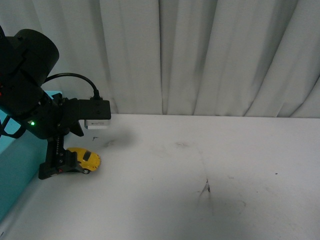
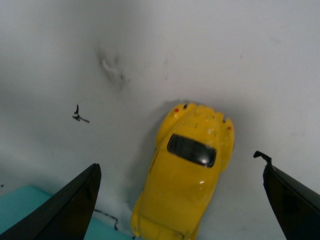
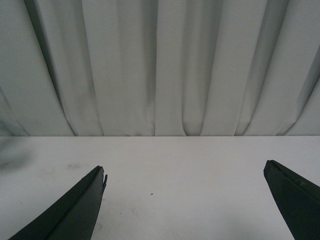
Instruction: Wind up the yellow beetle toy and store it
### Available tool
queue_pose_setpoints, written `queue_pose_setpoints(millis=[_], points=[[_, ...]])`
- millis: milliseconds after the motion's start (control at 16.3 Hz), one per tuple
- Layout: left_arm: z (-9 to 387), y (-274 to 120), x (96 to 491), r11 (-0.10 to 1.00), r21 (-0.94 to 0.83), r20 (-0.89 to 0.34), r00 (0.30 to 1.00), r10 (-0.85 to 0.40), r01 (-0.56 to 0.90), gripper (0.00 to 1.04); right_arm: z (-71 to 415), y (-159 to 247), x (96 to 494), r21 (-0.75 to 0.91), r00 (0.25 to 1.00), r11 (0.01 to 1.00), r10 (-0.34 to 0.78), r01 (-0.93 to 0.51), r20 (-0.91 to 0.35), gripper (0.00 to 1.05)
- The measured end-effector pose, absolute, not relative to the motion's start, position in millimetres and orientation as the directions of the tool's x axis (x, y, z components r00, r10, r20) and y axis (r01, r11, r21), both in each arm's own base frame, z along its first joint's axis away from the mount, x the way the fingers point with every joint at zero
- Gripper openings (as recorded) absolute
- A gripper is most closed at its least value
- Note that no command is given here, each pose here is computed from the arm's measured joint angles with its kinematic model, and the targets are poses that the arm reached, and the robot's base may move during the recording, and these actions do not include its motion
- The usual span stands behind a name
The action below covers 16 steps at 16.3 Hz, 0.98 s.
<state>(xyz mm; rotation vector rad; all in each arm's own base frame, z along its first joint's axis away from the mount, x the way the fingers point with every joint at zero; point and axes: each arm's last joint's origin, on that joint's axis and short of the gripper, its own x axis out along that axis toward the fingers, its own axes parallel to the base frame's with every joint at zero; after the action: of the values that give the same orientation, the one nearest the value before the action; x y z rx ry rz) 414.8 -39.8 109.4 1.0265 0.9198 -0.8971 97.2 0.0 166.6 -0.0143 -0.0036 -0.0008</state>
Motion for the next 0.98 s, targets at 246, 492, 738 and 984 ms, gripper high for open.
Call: queue_pose_setpoints(millis=[246, 492, 738, 984], points=[[95.8, -30.6, 418.2, 0.174, 0.274, -0.950, 0.294, -0.102, 0.946, 0.98, 166.6, 0.0, 97.2, -0.015, 1.000, 1.000, -0.001, 0.001, 0.004, 0.98], [96.5, -32.9, 420.0, 0.150, 0.281, -0.951, 0.296, -0.091, 0.948, 0.59, 166.6, 0.0, 97.2, -0.014, 1.000, 1.000, -0.001, 0.001, 0.004, 0.98], [96.6, -34.3, 420.4, 0.138, 0.275, -0.954, 0.288, -0.085, 0.951, 0.38, 166.6, 0.0, 97.2, -0.014, 1.000, 1.000, -0.001, 0.001, 0.004, 0.98], [99.8, -36.9, 414.9, 0.164, 0.221, -0.965, 0.240, -0.109, 0.961, 0.37, 166.6, 0.0, 97.2, -0.015, 1.000, 1.000, 0.000, 0.000, 0.004, 0.98]])
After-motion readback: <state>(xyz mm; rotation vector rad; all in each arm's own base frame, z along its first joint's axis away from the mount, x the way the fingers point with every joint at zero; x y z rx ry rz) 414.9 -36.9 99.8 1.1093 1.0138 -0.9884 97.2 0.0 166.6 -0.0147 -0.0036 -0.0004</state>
